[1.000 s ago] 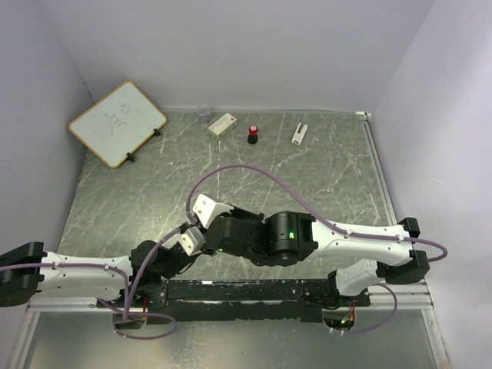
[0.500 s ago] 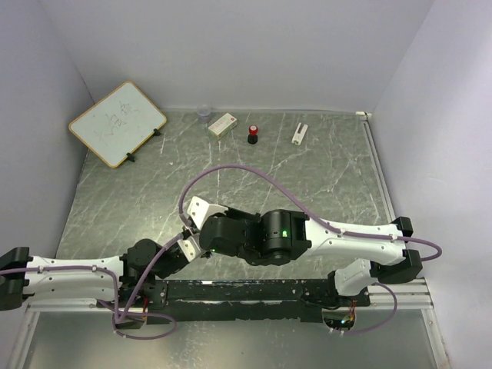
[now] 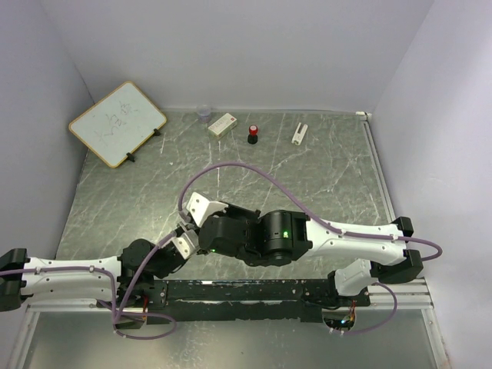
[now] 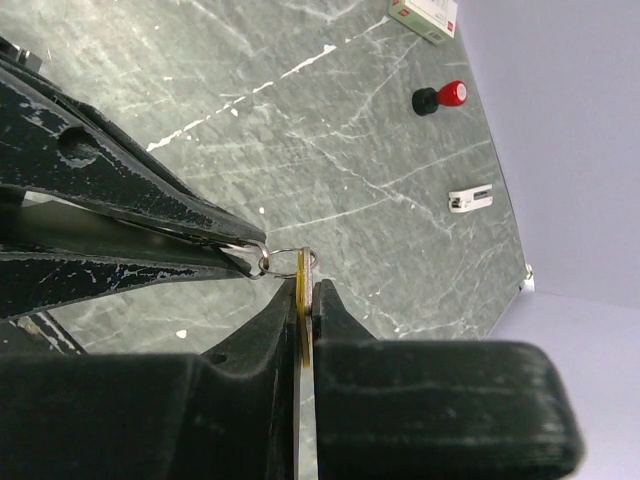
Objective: Remove the keys from the keyring
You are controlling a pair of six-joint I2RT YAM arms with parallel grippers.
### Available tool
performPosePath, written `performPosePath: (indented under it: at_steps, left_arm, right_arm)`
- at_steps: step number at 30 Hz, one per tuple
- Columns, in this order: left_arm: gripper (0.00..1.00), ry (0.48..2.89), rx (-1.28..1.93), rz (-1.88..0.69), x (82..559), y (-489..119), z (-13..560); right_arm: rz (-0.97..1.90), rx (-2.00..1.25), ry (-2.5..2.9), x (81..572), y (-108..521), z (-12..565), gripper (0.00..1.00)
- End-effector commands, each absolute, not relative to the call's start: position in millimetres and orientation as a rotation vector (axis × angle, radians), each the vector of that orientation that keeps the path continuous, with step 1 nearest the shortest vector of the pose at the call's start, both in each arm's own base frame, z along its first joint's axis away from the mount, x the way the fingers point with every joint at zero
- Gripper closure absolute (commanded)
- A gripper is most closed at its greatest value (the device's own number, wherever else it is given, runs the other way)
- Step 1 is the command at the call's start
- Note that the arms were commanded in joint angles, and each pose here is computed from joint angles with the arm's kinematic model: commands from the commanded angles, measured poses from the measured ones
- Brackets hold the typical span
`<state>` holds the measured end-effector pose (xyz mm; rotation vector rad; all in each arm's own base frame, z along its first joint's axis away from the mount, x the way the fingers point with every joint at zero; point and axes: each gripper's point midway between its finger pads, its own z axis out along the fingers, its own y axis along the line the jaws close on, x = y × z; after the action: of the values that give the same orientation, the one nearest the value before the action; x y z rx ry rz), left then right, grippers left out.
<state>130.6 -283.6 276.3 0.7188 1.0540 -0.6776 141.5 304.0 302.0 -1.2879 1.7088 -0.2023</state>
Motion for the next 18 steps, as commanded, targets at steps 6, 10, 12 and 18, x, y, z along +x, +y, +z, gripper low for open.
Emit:
performPosePath:
  at_steps: [6, 10, 12, 18]
  left_arm:
    - [0.93, 1.095, 0.806, -0.605, 132, -286, 254]
    - [0.93, 1.063, 0.879, -0.626, 123, -295, 258]
    - [0.93, 1.053, 0.944, -0.638, 117, -302, 256]
    - [0.93, 1.046, 1.101, -0.648, 104, -317, 247]
  right_arm:
    - [-0.175, -1.043, 1.675, 158, 287, 361, 1.0]
    - [-0.18, -1.038, 1.681, 158, 291, 362, 1.0]
    - [-0.153, -1.07, 1.68, 156, 297, 361, 1.0]
    - [-0.145, -1.171, 1.688, 149, 304, 349, 1.0]
